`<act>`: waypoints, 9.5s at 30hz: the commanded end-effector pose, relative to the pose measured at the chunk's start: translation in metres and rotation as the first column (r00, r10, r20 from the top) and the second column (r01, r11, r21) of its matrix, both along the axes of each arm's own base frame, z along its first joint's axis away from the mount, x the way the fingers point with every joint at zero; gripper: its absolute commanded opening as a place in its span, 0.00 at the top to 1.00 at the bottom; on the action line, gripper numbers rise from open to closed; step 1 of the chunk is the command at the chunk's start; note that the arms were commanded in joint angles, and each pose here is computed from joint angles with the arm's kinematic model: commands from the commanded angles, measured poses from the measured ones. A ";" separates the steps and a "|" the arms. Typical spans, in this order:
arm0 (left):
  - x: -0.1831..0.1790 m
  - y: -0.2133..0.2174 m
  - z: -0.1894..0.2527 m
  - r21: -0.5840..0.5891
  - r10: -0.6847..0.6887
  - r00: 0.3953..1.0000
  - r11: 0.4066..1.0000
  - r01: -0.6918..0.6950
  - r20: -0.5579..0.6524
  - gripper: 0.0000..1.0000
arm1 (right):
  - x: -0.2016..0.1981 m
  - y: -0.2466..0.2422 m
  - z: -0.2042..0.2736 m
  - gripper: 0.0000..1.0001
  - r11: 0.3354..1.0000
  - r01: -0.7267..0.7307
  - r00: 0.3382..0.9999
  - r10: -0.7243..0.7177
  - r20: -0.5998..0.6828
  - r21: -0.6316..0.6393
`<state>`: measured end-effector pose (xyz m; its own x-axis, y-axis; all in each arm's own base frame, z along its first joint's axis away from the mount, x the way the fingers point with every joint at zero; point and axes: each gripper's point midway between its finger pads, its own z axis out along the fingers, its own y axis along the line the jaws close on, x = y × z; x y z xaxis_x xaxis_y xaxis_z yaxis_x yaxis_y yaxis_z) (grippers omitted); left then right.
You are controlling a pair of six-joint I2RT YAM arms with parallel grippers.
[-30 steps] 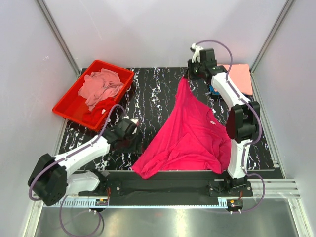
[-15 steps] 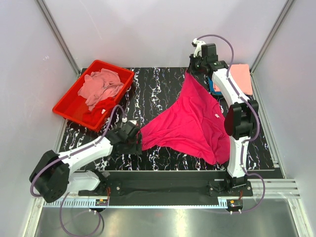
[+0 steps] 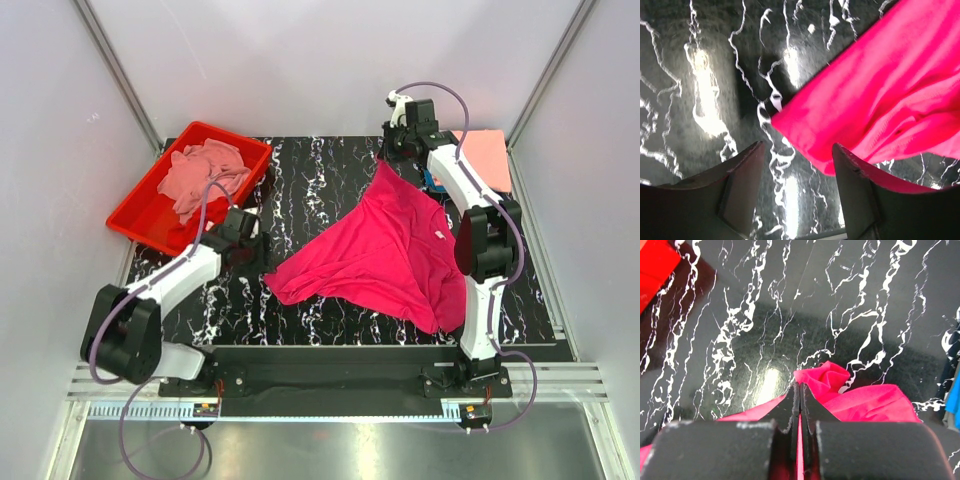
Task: Fold and stack the t-shirts
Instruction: Flatten the tshirt out
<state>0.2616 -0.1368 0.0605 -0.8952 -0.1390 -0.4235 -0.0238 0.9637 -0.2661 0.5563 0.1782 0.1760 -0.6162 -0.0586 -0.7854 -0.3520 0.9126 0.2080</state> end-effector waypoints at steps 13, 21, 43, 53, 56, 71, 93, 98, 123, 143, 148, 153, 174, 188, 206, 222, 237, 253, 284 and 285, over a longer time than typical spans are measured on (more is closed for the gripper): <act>0.026 -0.004 -0.018 0.006 -0.121 0.990 0.993 0.122 -0.071 0.47 | -0.004 0.006 0.041 1.00 0.998 -0.053 0.993 0.049 0.106 0.038; 0.025 -0.004 -0.023 0.001 -0.118 0.990 0.993 0.118 -0.079 0.48 | -0.006 0.005 0.042 1.00 0.998 -0.055 0.993 0.051 0.110 0.033; 0.062 0.009 0.039 0.111 -0.076 0.996 0.991 0.071 0.038 1.00 | -0.005 -0.021 0.082 1.00 0.998 0.054 0.973 -0.045 0.228 -0.034; 0.097 0.071 0.345 0.185 0.034 0.715 0.956 -0.227 0.698 1.00 | -0.094 -0.103 0.322 1.00 0.941 0.339 0.716 -0.249 0.652 -0.013; 0.085 0.080 0.382 0.155 0.045 0.633 0.954 -0.257 0.773 1.00 | -0.140 -0.118 0.371 1.00 0.932 0.359 0.615 -0.278 0.738 0.051; 0.023 0.078 0.468 0.080 -0.031 0.338 0.988 -0.132 0.941 1.00 | -0.298 -0.133 0.481 1.00 0.961 0.211 0.360 -0.247 0.900 0.179; 0.020 0.090 0.518 0.140 -0.096 0.218 0.970 -0.197 0.971 1.00 | -0.321 -0.123 0.460 1.00 0.985 0.171 0.361 -0.064 0.930 0.001; 0.049 0.082 0.492 0.191 -0.128 0.302 0.963 -0.191 0.945 1.00 | -0.286 -0.121 0.450 1.00 0.980 0.199 0.396 -0.071 0.916 -0.010; 0.054 0.096 0.540 0.078 -0.033 0.167 0.958 -0.275 0.985 1.00 | -0.274 -0.137 0.503 1.00 0.948 0.317 0.306 -0.071 0.949 -0.032; -0.112 0.075 0.542 0.007 -0.021 0.108 0.992 0.123 0.994 1.00 | -0.481 -0.144 0.496 1.00 0.996 0.090 0.249 -0.027 0.968 0.004; -0.060 0.065 0.504 0.064 -0.081 0.209 0.994 0.088 0.974 1.00 | -0.410 -0.143 0.474 1.00 0.978 0.188 0.330 0.019 0.944 -0.085; 0.002 0.050 0.437 0.095 -0.116 0.353 0.993 0.076 0.928 1.00 | -0.311 -0.108 0.396 1.00 0.975 0.112 0.469 0.120 0.875 -0.194; 0.267 0.075 0.150 0.284 -0.131 0.805 0.957 -0.049 0.579 1.00 | -0.025 -0.088 0.072 1.00 0.965 0.114 0.786 0.059 0.615 -0.238; 0.343 0.074 0.147 0.290 -0.172 0.756 0.957 -0.025 0.631 1.00 | 0.085 -0.074 0.053 1.00 0.945 0.065 0.779 0.153 0.608 -0.322; 0.245 0.120 0.324 0.260 -0.032 0.592 0.917 -0.303 0.806 1.00 | -0.040 -0.108 0.245 1.00 0.966 0.234 0.730 -0.099 0.677 -0.111; 0.040 0.050 0.484 0.073 -0.034 0.328 0.992 -0.106 0.944 1.00 | -0.247 -0.178 0.371 1.00 0.884 0.467 0.547 -0.281 0.788 -0.009; -0.021 0.045 0.492 0.015 -0.026 0.368 0.999 0.032 0.930 1.00 | -0.381 -0.202 0.425 1.00 0.866 0.496 0.494 -0.343 0.799 0.065; 0.016 0.111 0.292 0.243 0.061 0.834 0.943 -0.228 0.548 1.00 | -0.223 -0.090 0.234 1.00 0.998 0.050 0.914 -0.056 0.401 0.027; 0.081 0.135 0.108 0.407 0.162 0.973 0.887 -0.217 0.164 1.00 | -0.047 -0.048 -0.073 0.47 0.994 0.067 0.951 -0.038 -0.306 0.085; 0.083 0.132 0.109 0.389 0.157 0.972 0.896 -0.215 0.175 1.00 | -0.059 -0.048 -0.079 0.49 0.995 0.056 0.937 -0.025 -0.348 0.078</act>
